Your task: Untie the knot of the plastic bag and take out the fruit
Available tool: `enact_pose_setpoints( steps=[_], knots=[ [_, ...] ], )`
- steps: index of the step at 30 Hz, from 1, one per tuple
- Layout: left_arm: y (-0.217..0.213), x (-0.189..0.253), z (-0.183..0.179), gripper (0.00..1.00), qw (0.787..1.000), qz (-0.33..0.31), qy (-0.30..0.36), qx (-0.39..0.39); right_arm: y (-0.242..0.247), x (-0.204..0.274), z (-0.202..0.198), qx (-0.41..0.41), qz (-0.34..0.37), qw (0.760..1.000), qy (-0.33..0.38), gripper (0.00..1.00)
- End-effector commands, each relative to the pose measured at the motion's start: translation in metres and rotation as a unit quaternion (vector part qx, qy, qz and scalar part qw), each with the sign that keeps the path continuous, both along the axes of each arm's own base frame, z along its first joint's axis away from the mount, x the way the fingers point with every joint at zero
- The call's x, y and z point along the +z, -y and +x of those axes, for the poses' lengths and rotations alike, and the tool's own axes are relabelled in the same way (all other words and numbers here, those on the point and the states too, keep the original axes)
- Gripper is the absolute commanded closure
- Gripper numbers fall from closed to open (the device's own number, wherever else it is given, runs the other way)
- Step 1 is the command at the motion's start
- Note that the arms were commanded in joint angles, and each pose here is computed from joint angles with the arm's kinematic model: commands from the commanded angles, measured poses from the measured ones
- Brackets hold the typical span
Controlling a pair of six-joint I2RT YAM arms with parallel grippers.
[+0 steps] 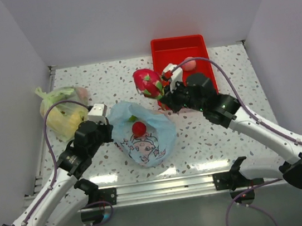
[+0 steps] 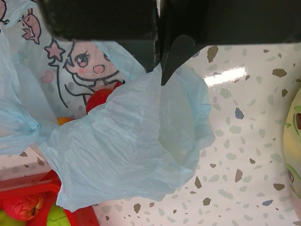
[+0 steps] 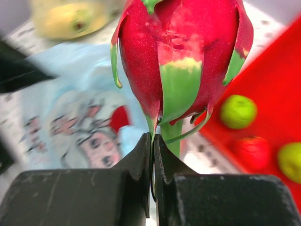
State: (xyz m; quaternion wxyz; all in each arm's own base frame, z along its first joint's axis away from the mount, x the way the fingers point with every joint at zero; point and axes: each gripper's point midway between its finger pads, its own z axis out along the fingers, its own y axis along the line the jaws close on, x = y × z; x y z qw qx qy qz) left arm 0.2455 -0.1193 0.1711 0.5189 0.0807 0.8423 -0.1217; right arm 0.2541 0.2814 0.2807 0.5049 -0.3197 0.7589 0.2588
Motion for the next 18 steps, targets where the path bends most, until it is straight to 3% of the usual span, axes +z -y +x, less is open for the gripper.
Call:
enact_pose_setpoints(
  steps=[1, 7, 18],
  knots=[
    [0.004, 0.014, 0.006, 1.00, 1.000, -0.010, 0.028, -0.006, 0.037, 0.038, 0.062, -0.119, 0.023, 0.991, 0.048, 1.00],
    [0.004, 0.015, 0.006, 1.00, 0.999, -0.012, 0.030, -0.009, 0.099, -0.004, 0.154, -0.265, 0.020, 0.964, -0.014, 1.00],
    [0.006, 0.015, 0.006, 1.00, 0.999, -0.013, 0.031, -0.013, 0.119, -0.089, 0.262, -0.310, -0.016, 0.946, -0.096, 1.00]
  ],
)
